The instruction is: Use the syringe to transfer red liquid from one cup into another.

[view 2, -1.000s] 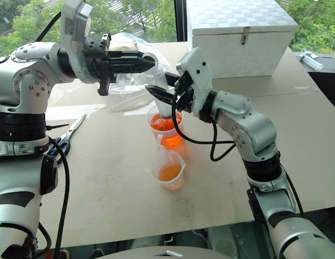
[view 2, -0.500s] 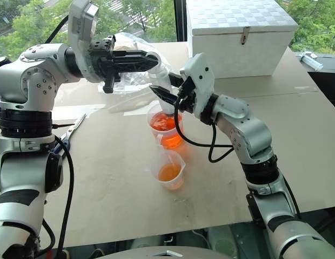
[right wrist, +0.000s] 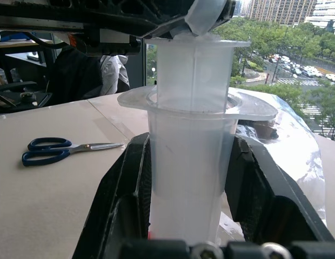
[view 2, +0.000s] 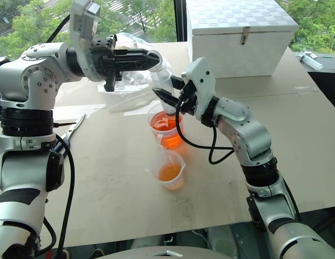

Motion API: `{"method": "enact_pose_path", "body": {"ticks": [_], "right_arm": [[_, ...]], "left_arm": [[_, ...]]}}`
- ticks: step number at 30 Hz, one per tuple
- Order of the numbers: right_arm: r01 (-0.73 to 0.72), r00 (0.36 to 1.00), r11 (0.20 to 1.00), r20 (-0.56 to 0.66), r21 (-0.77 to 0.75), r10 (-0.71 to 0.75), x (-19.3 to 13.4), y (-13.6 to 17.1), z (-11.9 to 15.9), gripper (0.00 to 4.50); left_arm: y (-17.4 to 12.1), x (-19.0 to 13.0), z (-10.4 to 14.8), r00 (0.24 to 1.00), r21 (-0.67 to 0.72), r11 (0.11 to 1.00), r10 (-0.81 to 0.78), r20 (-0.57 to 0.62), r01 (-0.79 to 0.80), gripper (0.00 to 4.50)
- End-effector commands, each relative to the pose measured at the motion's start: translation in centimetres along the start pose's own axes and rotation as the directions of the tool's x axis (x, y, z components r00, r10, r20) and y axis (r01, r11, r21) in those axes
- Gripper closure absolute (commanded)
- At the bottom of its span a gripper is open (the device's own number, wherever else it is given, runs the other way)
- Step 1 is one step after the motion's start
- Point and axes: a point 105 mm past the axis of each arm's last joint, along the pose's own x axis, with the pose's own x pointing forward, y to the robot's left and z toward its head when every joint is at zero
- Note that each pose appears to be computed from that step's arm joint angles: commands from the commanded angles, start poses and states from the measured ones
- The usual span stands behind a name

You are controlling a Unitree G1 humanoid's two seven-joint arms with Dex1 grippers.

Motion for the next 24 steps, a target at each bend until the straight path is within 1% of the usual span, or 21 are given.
{"method": "enact_pose_path", "body": {"ticks": [1, 12, 16, 18, 19, 21, 22, 24], "right_arm": [[-0.056, 0.998, 0.998, -0.024, 0.013, 0.056, 0.15, 1.15, -0.76, 3.06], [-0.057, 0.998, 0.998, -0.016, 0.017, 0.058, 0.28, 1.22, -0.58, 3.06], [-0.055, 0.998, 0.998, -0.005, 0.017, 0.055, 0.32, 1.15, -0.24, 3.06], [-0.054, 0.999, 0.998, 0.001, 0.018, 0.054, 0.31, 1.11, -0.09, 3.06], [-0.053, 0.999, 0.998, 0.003, 0.018, 0.053, 0.31, 1.1, -0.04, 3.06], [-0.051, 0.999, 0.999, 0.007, 0.019, 0.051, 0.33, 1.05, 0.06, 3.06], [-0.05, 0.999, 0.999, 0.008, 0.019, 0.05, 0.34, 1.03, 0.1, 3.06], [-0.048, 0.999, 0.999, 0.01, 0.019, 0.048, 0.33, 0.96, 0.18, 3.06]], "left_arm": [[-0.1, -1.09, 4.07, 0.994, 0.112, 0.993, 0.038, 0.102, -0.049, 4.43], [0.14, -1.03, 3.92, 0.993, 0.098, 0.993, 0.059, 0.103, -0.07, 4.43], [-0.18, -1.05, 3.94, 0.994, 0.087, 0.995, 0.038, 0.099, -0.047, 4.43], [-0.52, -1.14, 3.97, 0.995, 0.086, 0.996, 0.021, 0.095, -0.03, 3.64], [-0.54, -1.19, 4.03, 0.995, 0.091, 0.995, 0.025, 0.096, -0.034, 3.43], [-0.16, -1.36, 4.42, 0.991, 0.082, 0.994, 0.057, 0.118, -0.067, 2.44], [-0.26, -1.51, 4.59, 0.991, 0.08, 0.995, 0.053, 0.124, -0.063, 2.18], [-0.83, -1.81, 4.84, 0.992, 0.088, 0.995, 0.026, 0.121, -0.037, 2.18]]}}
